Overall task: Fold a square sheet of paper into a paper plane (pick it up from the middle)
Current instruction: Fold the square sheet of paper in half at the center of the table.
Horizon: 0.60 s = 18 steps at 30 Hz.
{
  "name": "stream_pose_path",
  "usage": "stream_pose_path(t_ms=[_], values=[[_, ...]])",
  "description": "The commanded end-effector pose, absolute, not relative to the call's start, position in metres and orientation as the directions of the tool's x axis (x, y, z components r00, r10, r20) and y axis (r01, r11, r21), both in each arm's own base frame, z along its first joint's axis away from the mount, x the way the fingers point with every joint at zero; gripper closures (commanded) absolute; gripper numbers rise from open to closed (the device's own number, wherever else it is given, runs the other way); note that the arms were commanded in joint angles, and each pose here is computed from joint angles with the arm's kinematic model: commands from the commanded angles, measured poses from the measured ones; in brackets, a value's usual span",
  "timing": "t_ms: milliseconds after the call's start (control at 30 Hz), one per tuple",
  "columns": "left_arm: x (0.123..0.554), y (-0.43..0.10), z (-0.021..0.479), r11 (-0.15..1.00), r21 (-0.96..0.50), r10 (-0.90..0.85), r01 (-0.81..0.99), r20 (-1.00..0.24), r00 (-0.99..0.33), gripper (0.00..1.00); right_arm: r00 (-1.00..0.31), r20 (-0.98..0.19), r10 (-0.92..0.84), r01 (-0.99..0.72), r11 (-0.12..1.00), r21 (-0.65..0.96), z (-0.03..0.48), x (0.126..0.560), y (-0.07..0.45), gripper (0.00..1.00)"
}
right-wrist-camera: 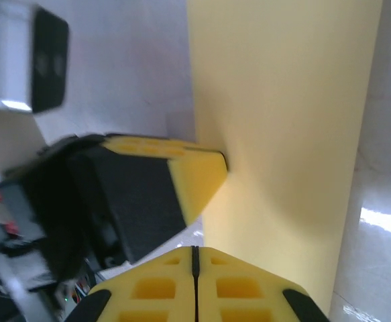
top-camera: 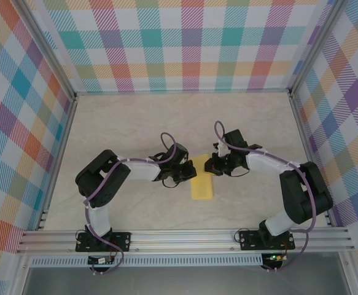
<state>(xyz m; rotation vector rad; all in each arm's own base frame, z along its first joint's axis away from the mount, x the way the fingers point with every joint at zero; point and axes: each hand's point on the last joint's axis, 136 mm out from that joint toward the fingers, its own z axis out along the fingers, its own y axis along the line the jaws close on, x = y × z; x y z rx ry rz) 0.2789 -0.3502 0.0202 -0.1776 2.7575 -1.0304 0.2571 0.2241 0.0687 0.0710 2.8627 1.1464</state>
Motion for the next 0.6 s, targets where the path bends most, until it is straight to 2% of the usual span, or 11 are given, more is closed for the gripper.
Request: stream_pose_path(t_ms=[0,567], values=[[0.253,-0.328,-0.021,0.839,-0.537,-0.149,-0.087,-0.073,-0.986,1.0,-0.999,-0.031,0.037,0.0,0.647,0.762,0.072,0.258,0.232,0.97],[0.251,-0.324,-0.024,0.85,-0.519,-0.148,-0.092,-0.067,-0.987,1.0,-0.998,0.051,0.046,0.068,0.647,0.759,0.018,0.249,0.202,0.96]])
